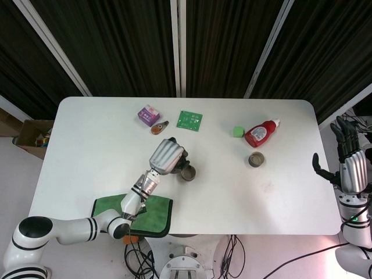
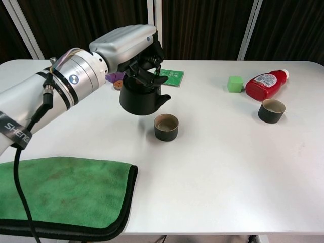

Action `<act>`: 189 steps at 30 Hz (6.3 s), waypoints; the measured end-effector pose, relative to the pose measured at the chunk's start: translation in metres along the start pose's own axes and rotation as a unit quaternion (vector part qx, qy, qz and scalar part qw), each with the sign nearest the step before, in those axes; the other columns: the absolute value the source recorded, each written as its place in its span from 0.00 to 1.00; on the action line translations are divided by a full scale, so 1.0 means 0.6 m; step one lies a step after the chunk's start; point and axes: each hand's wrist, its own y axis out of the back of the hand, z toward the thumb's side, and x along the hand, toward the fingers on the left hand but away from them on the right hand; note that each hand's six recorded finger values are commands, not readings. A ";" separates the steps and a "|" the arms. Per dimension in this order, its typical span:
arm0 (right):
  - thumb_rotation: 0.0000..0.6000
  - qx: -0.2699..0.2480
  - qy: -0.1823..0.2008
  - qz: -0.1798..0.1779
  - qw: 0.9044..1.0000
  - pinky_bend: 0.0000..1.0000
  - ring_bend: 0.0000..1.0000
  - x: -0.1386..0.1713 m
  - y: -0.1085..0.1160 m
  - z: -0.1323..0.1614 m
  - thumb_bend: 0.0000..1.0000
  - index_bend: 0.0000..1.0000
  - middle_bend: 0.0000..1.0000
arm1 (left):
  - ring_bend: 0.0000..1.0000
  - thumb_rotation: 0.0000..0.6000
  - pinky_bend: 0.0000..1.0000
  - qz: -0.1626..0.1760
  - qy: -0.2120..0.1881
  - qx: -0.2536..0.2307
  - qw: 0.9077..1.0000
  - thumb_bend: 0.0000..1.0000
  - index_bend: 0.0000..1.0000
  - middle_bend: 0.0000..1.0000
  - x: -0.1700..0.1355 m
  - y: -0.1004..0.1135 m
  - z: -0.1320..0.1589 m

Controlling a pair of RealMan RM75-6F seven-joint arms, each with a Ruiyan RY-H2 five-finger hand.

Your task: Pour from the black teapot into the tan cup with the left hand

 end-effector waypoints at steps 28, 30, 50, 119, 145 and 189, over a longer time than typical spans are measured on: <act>1.00 0.002 0.005 0.005 1.000 0.00 0.00 -0.004 -0.008 0.013 0.48 0.00 0.01 | 0.90 1.00 0.48 0.050 0.113 -0.072 0.990 0.34 0.97 1.00 -0.086 0.008 -0.178; 1.00 0.001 0.003 0.006 1.000 0.00 0.00 -0.004 -0.008 0.012 0.48 0.00 0.01 | 0.90 1.00 0.48 0.052 0.117 -0.068 0.989 0.34 0.97 1.00 -0.091 0.004 -0.187; 1.00 0.004 -0.002 0.012 1.000 0.00 0.00 0.001 -0.017 0.009 0.48 0.00 0.01 | 0.90 1.00 0.49 0.045 0.142 -0.049 0.988 0.34 0.97 1.00 -0.122 -0.028 -0.237; 1.00 0.006 -0.009 0.021 1.000 0.00 0.00 0.009 -0.032 0.004 0.48 0.00 0.01 | 0.85 0.60 0.49 0.047 0.141 -0.071 0.986 0.00 0.90 0.96 -0.133 -0.056 -0.254; 1.00 0.006 -0.009 0.020 1.000 0.00 0.00 0.007 -0.033 0.006 0.48 0.00 0.01 | 0.74 0.41 0.49 0.037 0.125 -0.043 0.991 0.00 0.77 0.81 -0.131 -0.058 -0.250; 1.00 0.007 -0.015 0.017 1.000 0.00 0.00 0.010 -0.033 0.001 0.48 0.00 0.01 | 0.43 0.32 0.38 0.049 0.124 -0.015 0.991 0.00 0.49 0.57 -0.125 -0.044 -0.263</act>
